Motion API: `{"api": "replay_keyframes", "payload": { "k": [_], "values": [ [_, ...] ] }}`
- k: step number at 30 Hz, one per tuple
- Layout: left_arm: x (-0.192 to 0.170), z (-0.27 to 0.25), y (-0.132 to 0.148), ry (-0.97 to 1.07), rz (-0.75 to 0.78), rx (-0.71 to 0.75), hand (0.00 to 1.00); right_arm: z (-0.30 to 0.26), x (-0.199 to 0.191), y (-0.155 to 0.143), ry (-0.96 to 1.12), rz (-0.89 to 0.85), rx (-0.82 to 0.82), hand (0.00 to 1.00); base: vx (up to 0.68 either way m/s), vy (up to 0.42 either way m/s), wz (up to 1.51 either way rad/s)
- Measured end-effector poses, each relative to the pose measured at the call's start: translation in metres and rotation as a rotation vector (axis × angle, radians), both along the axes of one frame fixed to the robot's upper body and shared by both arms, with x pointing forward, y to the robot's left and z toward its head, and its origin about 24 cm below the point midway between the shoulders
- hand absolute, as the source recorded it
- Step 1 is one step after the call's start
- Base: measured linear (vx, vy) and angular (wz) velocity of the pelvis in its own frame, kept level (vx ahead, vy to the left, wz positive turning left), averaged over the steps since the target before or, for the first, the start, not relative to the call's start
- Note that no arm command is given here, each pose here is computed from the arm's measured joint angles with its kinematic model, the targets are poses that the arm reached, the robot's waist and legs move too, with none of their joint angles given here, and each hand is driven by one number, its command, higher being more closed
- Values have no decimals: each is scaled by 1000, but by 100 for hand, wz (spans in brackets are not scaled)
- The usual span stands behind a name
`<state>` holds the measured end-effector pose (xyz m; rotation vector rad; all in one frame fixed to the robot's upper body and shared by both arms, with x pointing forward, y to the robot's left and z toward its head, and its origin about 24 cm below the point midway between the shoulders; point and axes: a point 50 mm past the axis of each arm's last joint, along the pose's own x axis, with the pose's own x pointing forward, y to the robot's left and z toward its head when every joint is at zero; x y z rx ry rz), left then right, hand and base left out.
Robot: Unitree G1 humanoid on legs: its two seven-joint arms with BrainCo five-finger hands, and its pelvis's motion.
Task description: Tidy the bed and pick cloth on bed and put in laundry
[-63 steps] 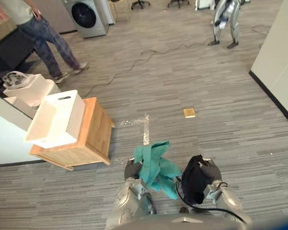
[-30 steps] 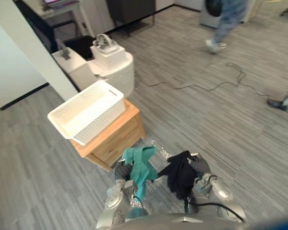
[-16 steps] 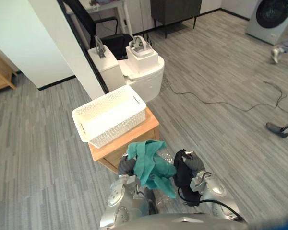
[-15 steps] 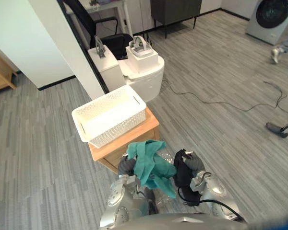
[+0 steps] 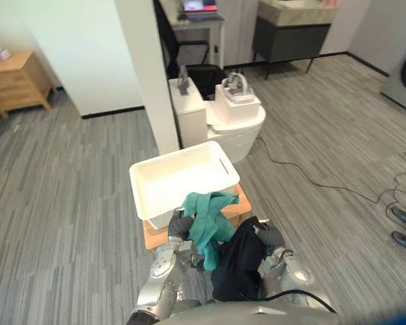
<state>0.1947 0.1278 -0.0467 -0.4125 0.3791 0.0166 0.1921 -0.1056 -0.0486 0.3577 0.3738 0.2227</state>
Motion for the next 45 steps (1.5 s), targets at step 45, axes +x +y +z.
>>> {"api": "replay_keyframes", "payload": {
  "k": [45],
  "values": [
    [1, -6, -19, 65, -100, -32, 100, 191, 57, -109, -796, -422, -343, 100, 70, -4, -4]
  ]
}}
